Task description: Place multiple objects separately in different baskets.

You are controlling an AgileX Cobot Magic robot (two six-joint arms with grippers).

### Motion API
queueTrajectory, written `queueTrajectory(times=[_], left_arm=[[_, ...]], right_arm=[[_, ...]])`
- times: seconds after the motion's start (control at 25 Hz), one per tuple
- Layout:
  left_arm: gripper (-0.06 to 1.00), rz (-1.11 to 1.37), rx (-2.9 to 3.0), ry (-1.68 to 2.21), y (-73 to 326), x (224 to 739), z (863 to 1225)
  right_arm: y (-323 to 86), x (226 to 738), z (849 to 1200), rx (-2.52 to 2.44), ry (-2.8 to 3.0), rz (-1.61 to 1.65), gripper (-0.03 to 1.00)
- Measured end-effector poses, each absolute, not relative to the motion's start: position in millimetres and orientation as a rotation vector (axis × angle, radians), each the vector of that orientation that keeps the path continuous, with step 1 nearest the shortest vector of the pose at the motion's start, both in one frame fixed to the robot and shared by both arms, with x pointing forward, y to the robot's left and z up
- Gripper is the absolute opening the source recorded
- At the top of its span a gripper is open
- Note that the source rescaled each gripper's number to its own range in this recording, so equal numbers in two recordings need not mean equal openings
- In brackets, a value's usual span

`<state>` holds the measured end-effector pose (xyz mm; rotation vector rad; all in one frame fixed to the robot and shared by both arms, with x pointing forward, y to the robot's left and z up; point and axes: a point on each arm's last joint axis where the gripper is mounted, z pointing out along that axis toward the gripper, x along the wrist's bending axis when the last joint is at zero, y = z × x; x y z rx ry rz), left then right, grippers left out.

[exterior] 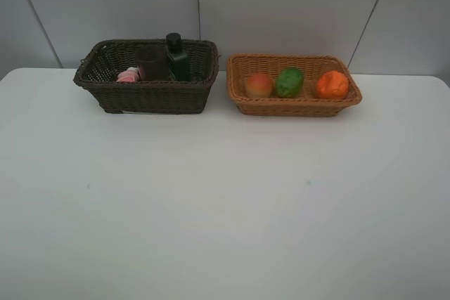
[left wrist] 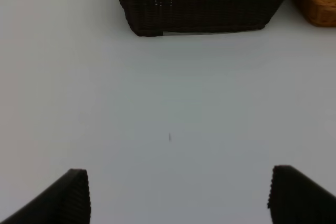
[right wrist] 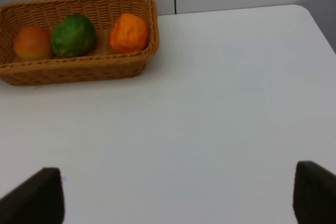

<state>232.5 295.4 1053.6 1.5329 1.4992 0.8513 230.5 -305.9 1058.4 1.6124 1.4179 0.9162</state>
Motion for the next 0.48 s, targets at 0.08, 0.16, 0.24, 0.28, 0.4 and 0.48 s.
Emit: queueTrajectory(times=[0.08, 0.16, 0.24, 0.28, 0.4, 0.48], left_arm=[[0.89, 0.851, 1.533, 1.499, 295.4, 232.5, 1053.6], [0.89, 0.851, 1.533, 1.499, 295.4, 232.5, 1053.6], [0.89, 0.851, 1.533, 1.499, 295.4, 232.5, 1053.6], [0.89, 0.851, 1.533, 1.499, 295.4, 232.5, 1053.6], [0.89, 0.851, 1.533, 1.499, 295.4, 232.5, 1053.6], [0.89, 0.851, 1.533, 1.499, 295.4, 232.5, 1053.6]], right_arm=[[-305.9, 230.5, 1058.4, 1.612, 1.418, 0.916, 0.90], [-305.9, 230.5, 1058.4, 1.612, 1.418, 0.916, 0.90], [-305.9, 230.5, 1058.4, 1.612, 1.418, 0.916, 0.90], [-305.9, 230.5, 1058.4, 1.612, 1.418, 0.916, 0.90], [-305.9, 230.5, 1058.4, 1.612, 1.418, 0.916, 0.90], [-305.9, 230.5, 1058.4, 1.612, 1.418, 0.916, 0.90]])
